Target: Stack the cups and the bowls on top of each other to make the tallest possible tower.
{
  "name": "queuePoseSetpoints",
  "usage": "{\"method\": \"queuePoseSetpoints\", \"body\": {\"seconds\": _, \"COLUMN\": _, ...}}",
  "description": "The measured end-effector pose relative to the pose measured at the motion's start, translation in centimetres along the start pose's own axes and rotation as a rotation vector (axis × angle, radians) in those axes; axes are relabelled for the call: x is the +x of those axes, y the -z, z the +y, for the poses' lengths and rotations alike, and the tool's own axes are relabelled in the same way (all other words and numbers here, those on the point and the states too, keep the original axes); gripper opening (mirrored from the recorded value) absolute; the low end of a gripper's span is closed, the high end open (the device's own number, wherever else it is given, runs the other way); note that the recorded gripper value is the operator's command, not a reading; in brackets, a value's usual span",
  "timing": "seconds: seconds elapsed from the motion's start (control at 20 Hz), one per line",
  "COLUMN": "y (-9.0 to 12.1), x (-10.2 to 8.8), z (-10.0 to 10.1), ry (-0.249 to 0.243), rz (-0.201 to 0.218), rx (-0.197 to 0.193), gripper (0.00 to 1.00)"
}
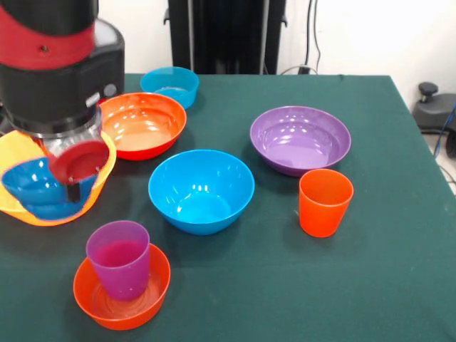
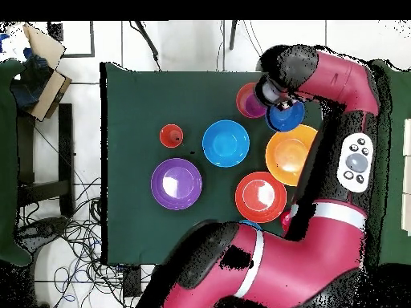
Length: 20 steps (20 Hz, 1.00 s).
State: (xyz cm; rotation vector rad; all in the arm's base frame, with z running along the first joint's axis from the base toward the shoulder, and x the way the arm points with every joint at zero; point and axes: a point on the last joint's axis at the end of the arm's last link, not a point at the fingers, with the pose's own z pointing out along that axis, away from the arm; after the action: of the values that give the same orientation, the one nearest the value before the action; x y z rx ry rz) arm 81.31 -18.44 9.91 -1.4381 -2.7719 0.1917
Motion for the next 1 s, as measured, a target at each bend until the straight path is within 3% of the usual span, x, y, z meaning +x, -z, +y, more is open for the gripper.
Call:
{"method": "queuePoseSetpoints", "body": {"seconds": 0.3, "y": -3.3, "x": 0.2, "z": 1.7, "ry": 0.004, "rz": 0.021, "rx": -0.015, "gripper": 0.0}}
{"method": "queuePoseSetpoints", "body": {"seconds": 1.0, "y": -6.3, "x": 0.5, "z": 2.9, "ry": 0.012, "rz": 0.025, "rx": -0.012, "gripper": 0.0}}
